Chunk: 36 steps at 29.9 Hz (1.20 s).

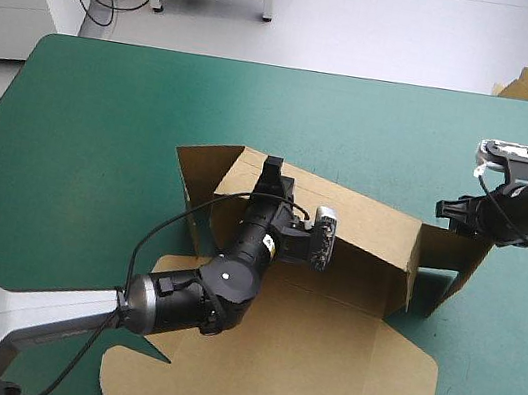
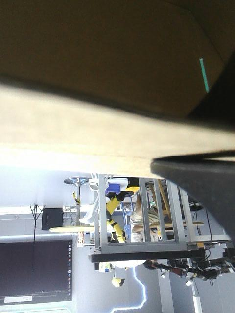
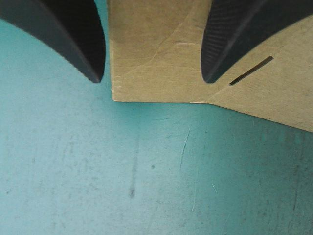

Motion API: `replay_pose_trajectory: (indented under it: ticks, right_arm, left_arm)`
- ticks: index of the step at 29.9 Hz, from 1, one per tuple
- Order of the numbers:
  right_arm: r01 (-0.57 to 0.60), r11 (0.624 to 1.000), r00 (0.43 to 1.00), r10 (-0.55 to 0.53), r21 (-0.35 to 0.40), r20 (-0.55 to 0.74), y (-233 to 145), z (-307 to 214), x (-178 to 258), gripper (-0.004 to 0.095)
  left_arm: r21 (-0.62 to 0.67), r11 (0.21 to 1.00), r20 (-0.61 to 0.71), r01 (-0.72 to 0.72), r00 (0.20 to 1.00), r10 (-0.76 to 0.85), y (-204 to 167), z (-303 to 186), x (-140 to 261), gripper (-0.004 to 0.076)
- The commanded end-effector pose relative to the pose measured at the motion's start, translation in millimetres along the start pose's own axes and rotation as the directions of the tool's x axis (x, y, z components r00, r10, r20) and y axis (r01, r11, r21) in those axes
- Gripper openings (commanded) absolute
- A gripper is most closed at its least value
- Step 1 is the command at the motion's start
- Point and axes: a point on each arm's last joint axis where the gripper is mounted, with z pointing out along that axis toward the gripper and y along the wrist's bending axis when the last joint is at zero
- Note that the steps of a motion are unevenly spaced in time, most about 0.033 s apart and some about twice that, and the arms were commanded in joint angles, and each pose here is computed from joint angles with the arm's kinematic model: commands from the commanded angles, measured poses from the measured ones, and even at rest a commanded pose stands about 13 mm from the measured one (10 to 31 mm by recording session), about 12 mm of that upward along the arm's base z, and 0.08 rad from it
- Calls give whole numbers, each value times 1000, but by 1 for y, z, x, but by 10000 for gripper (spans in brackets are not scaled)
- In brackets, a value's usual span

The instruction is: Fold the box

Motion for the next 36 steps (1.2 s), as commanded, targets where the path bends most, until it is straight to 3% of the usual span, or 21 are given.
replay_pose_trajectory:
  ticks: [1,5,9,14,27,36]
  right_arm:
    - [9,1000,1000,-10,19,12,0,-16,5,506]
    - [-32,999,999,33,-36,19,5,-16,4,506]
    - [-61,987,997,66,-149,30,15,-17,2,506]
    - [-66,988,997,71,-140,32,15,-18,2,506]
    - [-30,985,1000,31,-167,1,20,-18,37,506]
    - [90,948,996,-77,-304,55,36,-12,80,506]
  left_arm:
    - [17,985,-23,170,985,-170,6,-6,5,-8]
    - [16,936,-23,351,936,-350,7,-5,6,-8]
    - [3,856,-39,518,855,-517,10,1,13,-8]
    - [-14,806,-82,591,803,-590,15,10,25,-8]
    - [69,930,-62,361,932,-358,11,11,23,-8]
    - [145,970,-45,195,981,-190,5,10,21,-8]
